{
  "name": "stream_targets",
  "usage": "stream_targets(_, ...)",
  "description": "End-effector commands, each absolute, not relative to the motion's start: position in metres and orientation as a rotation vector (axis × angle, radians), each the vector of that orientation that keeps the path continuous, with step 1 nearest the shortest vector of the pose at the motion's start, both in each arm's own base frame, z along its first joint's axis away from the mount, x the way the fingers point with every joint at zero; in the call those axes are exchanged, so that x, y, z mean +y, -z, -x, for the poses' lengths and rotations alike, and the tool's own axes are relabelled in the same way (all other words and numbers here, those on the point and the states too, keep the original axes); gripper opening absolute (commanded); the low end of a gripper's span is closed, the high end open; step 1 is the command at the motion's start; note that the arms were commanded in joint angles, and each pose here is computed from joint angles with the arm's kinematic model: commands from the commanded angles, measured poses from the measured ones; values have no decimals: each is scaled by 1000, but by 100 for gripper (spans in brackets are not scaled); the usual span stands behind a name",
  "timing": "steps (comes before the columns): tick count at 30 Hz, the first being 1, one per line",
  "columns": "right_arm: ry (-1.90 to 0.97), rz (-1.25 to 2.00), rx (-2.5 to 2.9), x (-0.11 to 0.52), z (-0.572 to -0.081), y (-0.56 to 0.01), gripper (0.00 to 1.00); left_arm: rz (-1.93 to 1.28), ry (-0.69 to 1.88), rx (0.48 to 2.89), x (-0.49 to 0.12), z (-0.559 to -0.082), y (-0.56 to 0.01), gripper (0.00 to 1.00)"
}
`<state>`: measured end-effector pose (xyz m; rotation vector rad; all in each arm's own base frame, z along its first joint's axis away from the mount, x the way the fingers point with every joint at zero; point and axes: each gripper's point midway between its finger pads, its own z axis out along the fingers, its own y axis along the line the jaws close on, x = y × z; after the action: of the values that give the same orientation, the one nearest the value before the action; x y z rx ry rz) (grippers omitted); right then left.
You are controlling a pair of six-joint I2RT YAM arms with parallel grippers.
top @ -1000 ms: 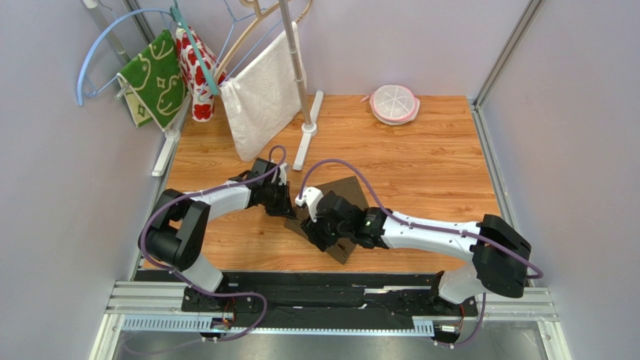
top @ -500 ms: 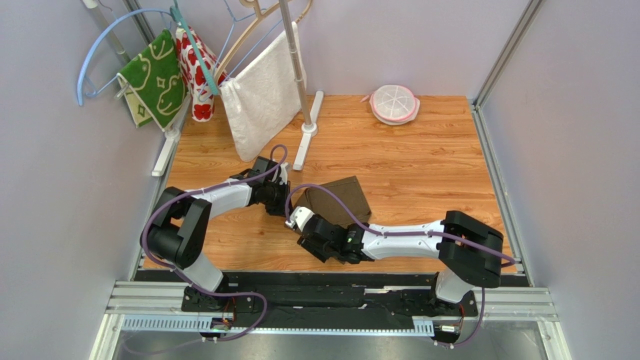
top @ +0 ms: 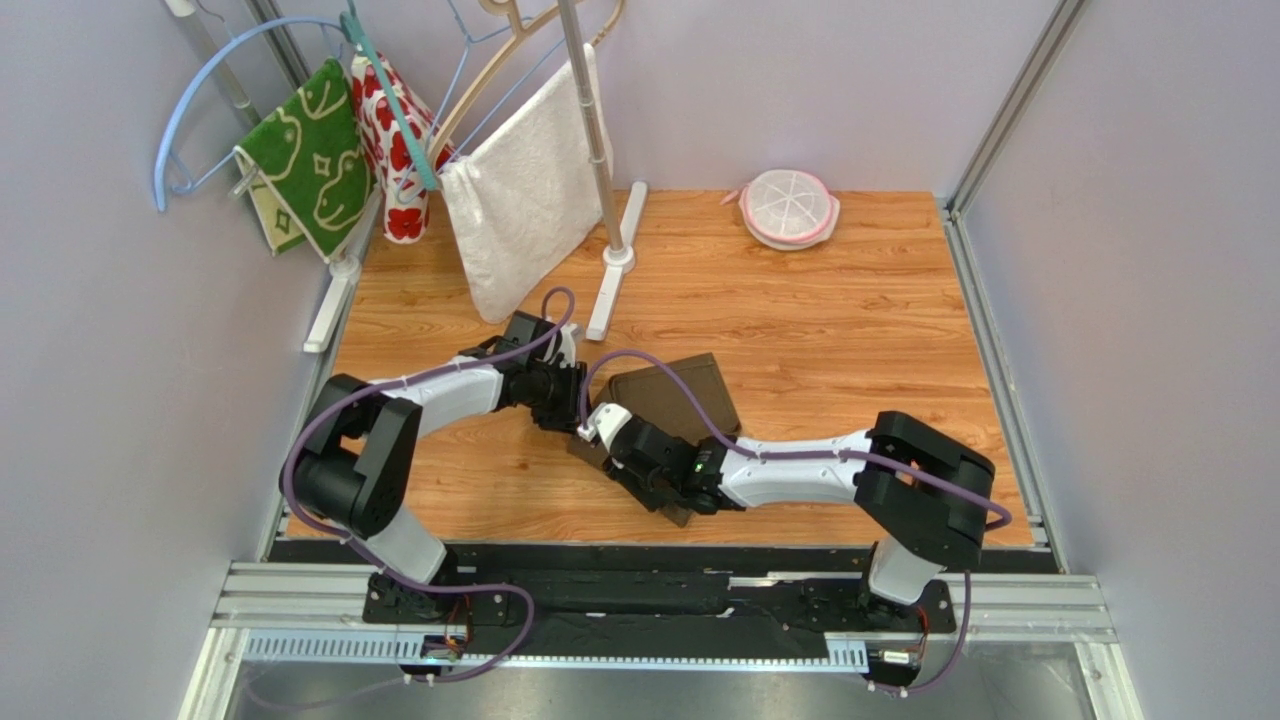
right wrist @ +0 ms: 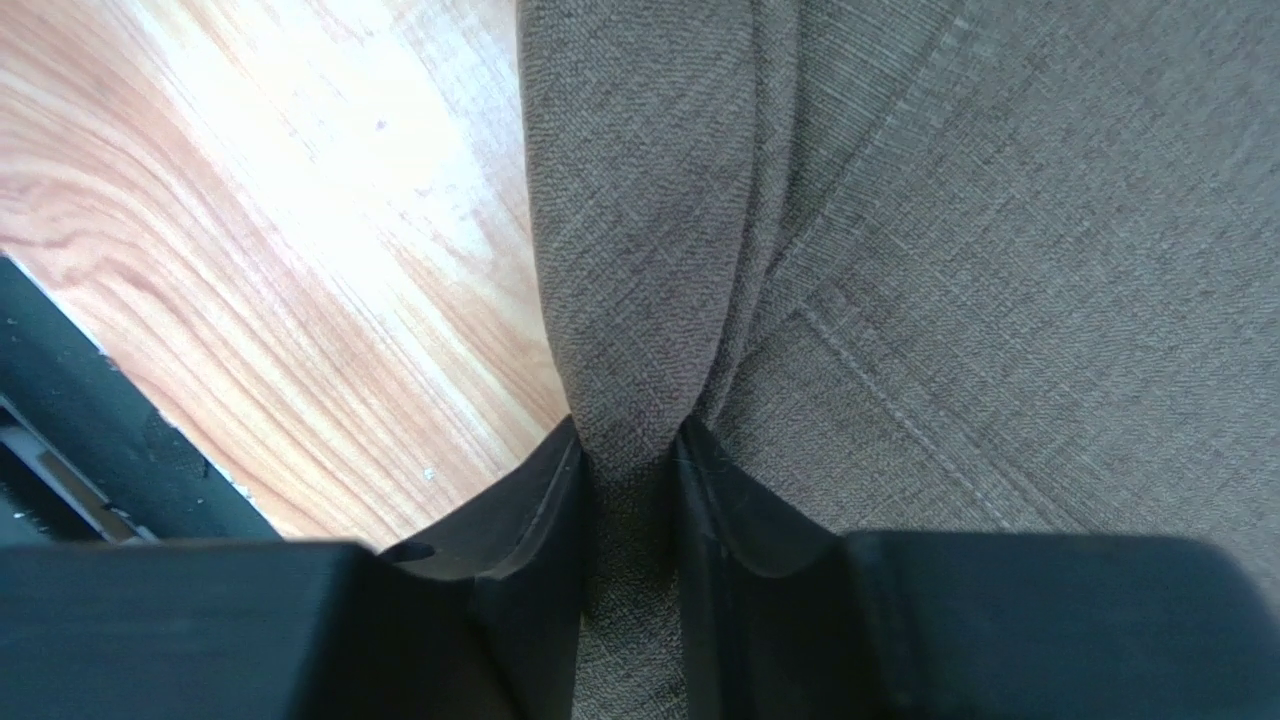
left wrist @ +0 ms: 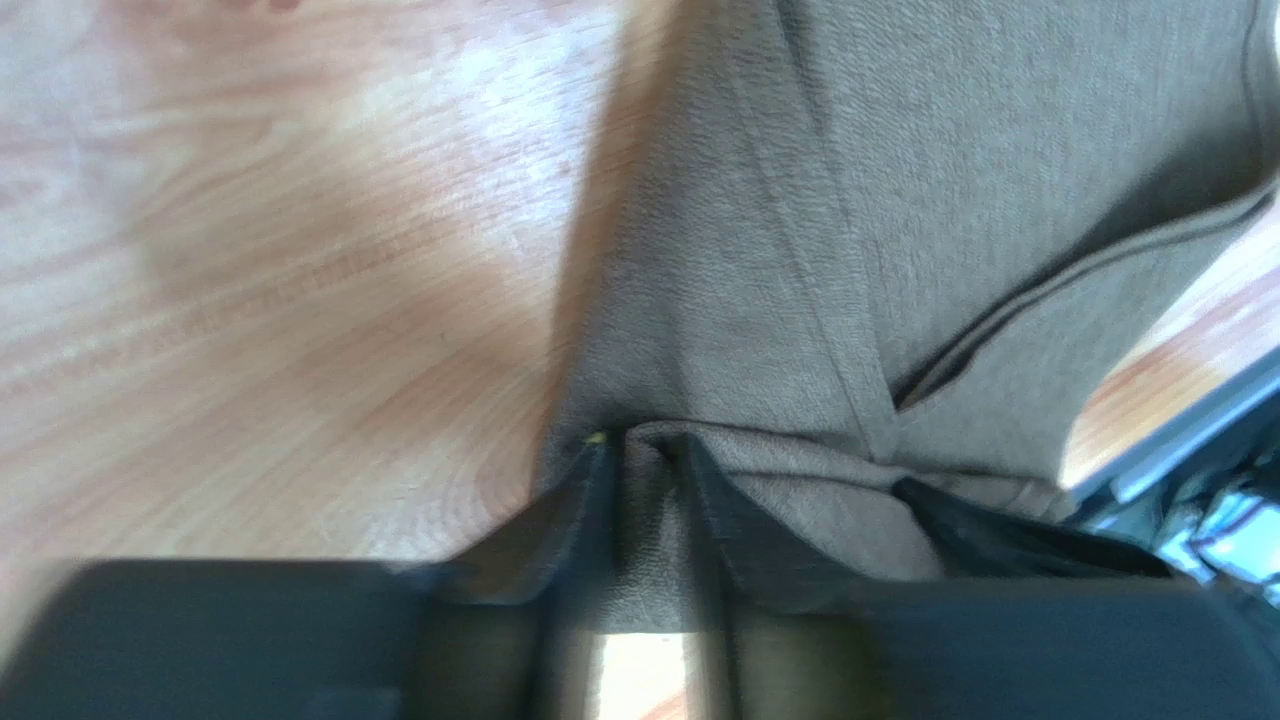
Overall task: Fold the napkin, place the utensils inside, and roll it up
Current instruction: Roll the napkin with the utensil
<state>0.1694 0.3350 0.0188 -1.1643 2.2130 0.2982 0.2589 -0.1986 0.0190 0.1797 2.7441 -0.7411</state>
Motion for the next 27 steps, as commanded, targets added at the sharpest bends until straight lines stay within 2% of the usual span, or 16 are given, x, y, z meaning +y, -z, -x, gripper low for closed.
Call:
stream_targets(1,-452,1131,2392,316,-156,7,22,-181,683,2712,-191,-263,-29,54)
stream_targets(4,-639,1116,2456,317,-144,8,17,-129,623,2652,-183,-271,-47,67)
stream_targets(7,-781,1083,2496,316,-140,8,15,-59,553,2574,-172,-279,-65,71)
stream_targets(11,-950,1059,2532,321,-136,0,14,14,519,2504,-162,-278,-73,73)
stream_targets(17,-1183,972,2584,324,-140,-4,13,-51,686,2451,-177,-261,-66,73)
stream_targets(27,-1341,828,2637,318,-153,7,11,-48,751,2340,-186,-272,-72,71)
